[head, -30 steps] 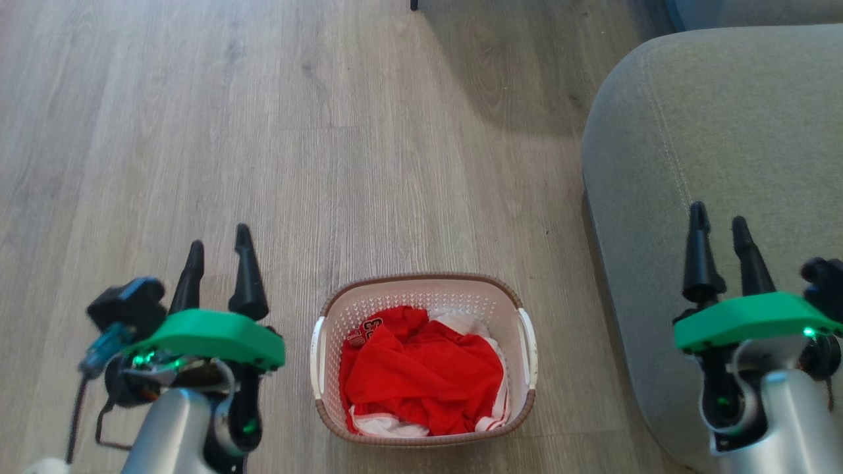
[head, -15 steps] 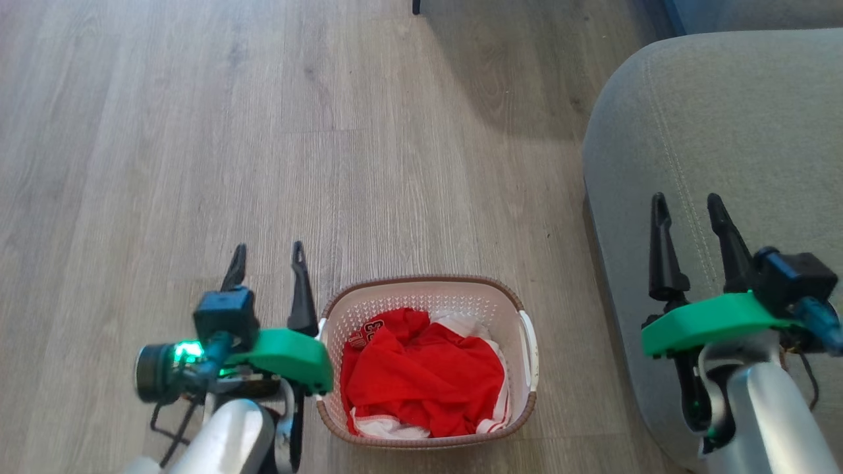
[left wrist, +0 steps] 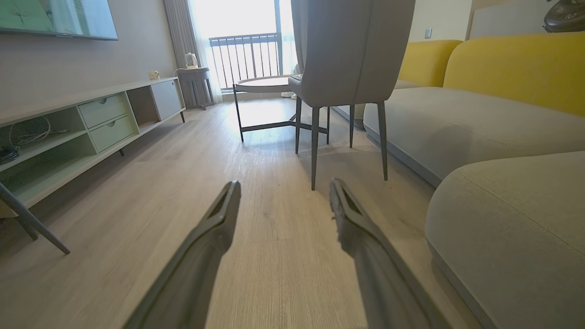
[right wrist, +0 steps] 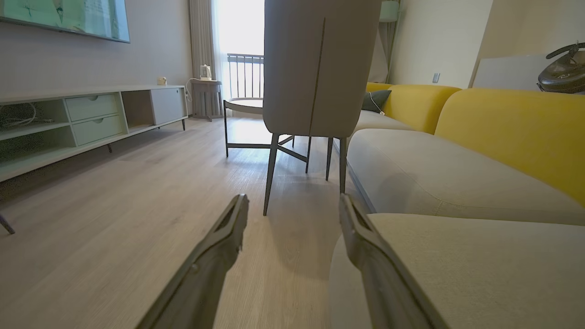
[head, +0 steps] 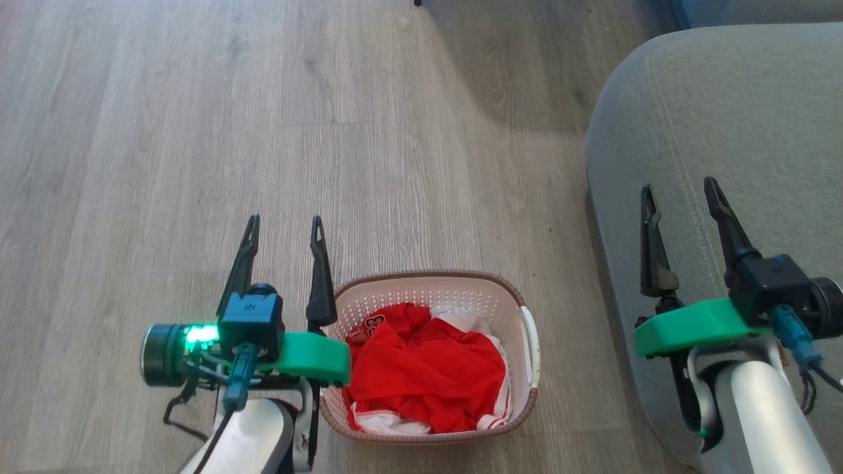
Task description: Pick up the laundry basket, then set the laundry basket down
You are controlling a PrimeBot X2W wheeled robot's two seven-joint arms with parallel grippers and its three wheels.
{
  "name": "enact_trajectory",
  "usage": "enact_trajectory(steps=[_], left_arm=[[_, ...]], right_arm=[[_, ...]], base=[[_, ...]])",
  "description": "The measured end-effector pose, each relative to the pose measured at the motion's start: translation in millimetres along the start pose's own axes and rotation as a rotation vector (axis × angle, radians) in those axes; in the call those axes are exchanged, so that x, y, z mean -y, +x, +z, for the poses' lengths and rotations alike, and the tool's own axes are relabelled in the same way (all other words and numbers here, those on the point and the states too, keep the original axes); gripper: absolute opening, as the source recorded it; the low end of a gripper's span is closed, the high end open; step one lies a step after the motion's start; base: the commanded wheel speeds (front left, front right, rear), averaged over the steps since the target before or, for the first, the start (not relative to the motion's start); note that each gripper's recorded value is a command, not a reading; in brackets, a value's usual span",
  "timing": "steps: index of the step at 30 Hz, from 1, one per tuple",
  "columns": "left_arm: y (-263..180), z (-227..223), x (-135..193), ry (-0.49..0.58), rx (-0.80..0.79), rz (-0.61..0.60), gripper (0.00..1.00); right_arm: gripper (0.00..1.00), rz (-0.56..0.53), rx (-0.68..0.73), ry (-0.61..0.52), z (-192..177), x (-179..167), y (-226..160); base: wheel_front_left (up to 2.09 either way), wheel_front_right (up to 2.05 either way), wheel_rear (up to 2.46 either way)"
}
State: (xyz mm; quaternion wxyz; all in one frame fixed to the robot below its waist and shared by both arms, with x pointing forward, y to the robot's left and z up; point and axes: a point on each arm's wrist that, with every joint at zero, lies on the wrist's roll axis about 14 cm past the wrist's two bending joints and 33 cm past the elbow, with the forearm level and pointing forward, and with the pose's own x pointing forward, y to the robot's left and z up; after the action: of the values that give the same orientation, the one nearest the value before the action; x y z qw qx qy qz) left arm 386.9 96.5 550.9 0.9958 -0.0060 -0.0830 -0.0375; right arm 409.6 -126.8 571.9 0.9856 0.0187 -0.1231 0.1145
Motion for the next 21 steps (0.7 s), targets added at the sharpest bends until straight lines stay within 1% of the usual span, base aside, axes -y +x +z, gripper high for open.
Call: enact_trajectory(steps=[5, 7, 9, 11, 15, 17, 20, 21], left_arm=[[0, 2, 0, 0.018, 0.018, -0.006, 1.00], [1, 3, 0, 0.022, 0.028, -0.008, 1.00], [1, 0, 4, 0.045, 0.030, -0.038, 1.00], [1, -7, 6, 0.020, 0.009, -0.053, 1.00], [8, -6, -1, -0.035, 0.015, -0.030, 1.00], [9, -15, -5, -0.095, -0.014, -0.020, 1.00], [0, -35, -4, -0.128, -0.076, -0.055, 1.00], [-2, -39, -9, -0.137, -0.090, -0.042, 1.00]], right_arm=[[1.00, 0.011, 0.007, -0.033, -1, -3, 2], [1.00, 0.008, 0.009, -0.024, -2, -2, 2], [1.00, -0.009, -0.005, 0.006, -8, 2, 1], [1.00, -0.008, -0.007, -0.007, -10, 2, 1], [1.00, 0.005, -0.014, -0.046, -14, -1, 2], [1.00, 0.005, -0.032, -0.054, -20, 0, 1], [1.00, -0.016, -0.080, 0.007, -37, 3, -4], [1.00, -0.017, -0.089, 0.011, -40, 3, -5]], base=[[0.00, 0.00, 0.00], [0.00, 0.00, 0.00], [0.00, 0.00, 0.00], [0.00, 0.00, 0.00], [0.00, 0.00, 0.00], [0.00, 0.00, 0.00], [0.00, 0.00, 0.00], [0.00, 0.00, 0.00]])
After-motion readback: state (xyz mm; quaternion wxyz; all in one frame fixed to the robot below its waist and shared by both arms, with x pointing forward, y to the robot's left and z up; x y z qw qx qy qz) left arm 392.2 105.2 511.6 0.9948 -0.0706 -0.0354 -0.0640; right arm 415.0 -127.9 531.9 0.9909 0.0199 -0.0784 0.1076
